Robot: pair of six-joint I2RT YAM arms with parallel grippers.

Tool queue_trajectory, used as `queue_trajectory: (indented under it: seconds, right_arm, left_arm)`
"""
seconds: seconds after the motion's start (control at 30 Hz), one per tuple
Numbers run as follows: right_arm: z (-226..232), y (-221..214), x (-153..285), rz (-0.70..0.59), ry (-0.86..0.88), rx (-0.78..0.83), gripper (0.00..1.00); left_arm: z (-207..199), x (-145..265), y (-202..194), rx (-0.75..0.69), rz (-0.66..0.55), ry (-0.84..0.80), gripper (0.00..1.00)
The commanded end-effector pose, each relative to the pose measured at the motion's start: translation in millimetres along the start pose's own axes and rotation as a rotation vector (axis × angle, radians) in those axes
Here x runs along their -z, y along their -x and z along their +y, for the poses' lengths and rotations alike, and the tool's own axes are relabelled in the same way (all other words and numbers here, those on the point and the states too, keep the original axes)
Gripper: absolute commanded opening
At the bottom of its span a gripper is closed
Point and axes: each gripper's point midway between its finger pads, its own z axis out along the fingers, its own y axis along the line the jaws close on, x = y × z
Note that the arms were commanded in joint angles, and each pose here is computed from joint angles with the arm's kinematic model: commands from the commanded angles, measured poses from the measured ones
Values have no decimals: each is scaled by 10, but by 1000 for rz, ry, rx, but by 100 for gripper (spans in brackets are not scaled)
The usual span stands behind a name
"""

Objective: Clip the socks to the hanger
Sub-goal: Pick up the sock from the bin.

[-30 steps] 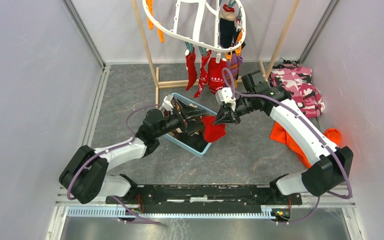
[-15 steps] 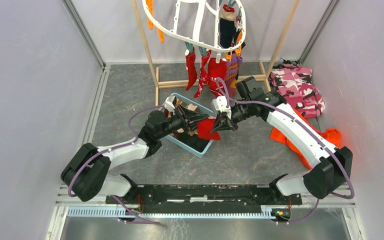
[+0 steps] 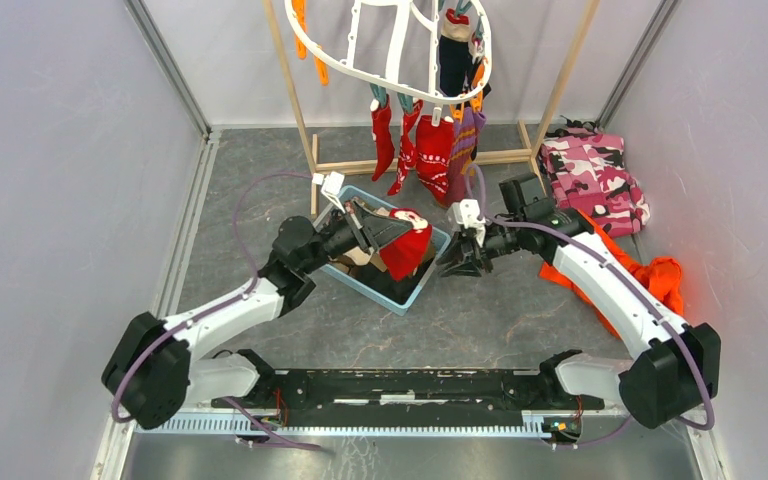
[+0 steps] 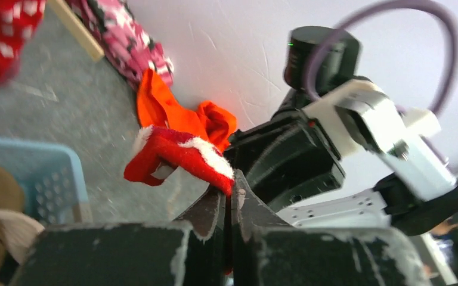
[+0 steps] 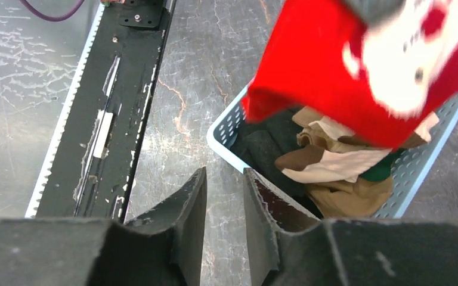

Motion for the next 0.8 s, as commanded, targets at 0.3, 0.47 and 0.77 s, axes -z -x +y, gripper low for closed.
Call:
queue_trajectory:
  seconds: [0.3, 0.47, 0.77]
  right_arm:
    - [-114, 446, 220, -250, -16, -212, 73]
    - [-141, 571, 203, -282, 19, -310, 76]
    - [-80, 733, 147, -292, 79, -311, 76]
  left_arm:
    - [-578, 156, -115, -1009, -53, -255, 2]
    - [-595, 79, -178, -1086, -30, -258, 2]
    - [-570, 3, -272, -1126, -1, -256, 2]
